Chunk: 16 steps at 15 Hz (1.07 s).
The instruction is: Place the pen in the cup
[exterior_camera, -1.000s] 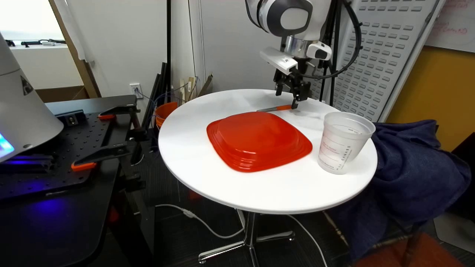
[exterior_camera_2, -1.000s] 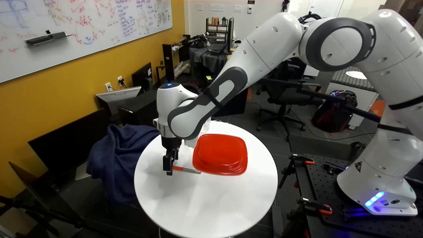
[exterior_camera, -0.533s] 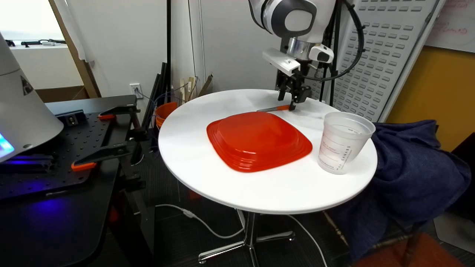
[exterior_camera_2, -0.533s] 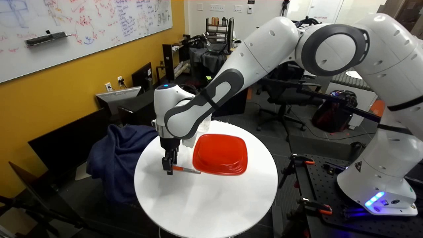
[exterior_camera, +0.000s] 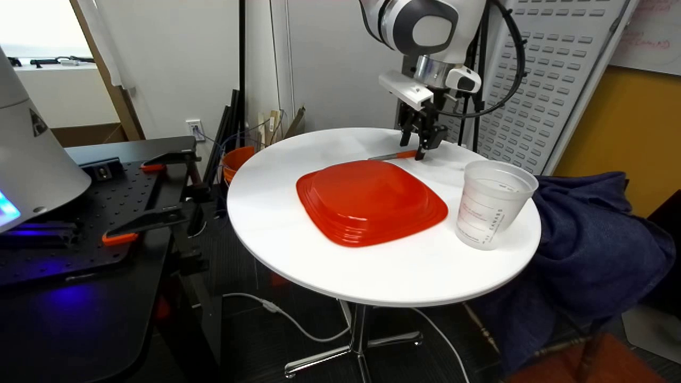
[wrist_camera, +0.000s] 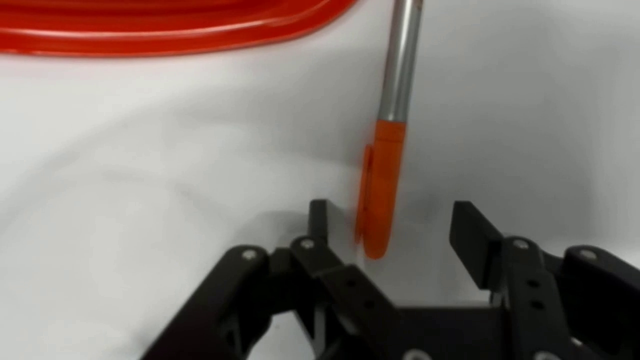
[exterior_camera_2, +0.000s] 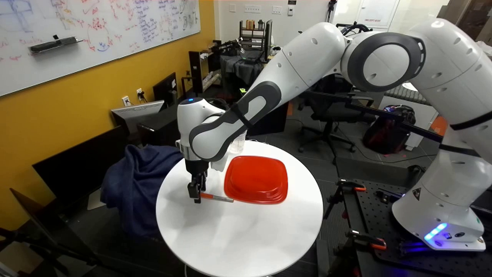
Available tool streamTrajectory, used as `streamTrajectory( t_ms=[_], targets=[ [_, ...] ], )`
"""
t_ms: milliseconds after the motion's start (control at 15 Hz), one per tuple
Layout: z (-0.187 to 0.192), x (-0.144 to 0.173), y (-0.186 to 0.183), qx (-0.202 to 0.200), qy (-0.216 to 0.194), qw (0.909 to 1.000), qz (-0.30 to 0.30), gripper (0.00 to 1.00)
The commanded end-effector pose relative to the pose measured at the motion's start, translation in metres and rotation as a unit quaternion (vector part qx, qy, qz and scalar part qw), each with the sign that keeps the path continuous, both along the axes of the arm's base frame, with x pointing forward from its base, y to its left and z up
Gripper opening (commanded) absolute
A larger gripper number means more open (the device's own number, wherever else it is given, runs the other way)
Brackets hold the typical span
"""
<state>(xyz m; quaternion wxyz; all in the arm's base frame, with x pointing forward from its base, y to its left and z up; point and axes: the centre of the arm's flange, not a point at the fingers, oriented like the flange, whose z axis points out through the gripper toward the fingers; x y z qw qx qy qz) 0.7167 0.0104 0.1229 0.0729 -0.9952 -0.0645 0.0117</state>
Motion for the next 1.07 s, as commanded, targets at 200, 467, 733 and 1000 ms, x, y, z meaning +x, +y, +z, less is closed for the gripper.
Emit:
streamTrajectory(
  t_ms=[200, 467, 733, 1000],
  targets=[
    [0.001, 0.009, -0.004, 0.005, 0.009, 0.9999, -0.004, 0.11],
    [0.001, 0.010, -0.005, 0.004, 0.010, 0.9999, -0.005, 0.05],
    [0.007, 0.008, -0.005, -0.007, 0.005, 0.9999, -0.007, 0.05],
    [0.026, 0.001, -0.005, -0.030, -0.024, 0.9992, -0.011, 0.05]
  ],
)
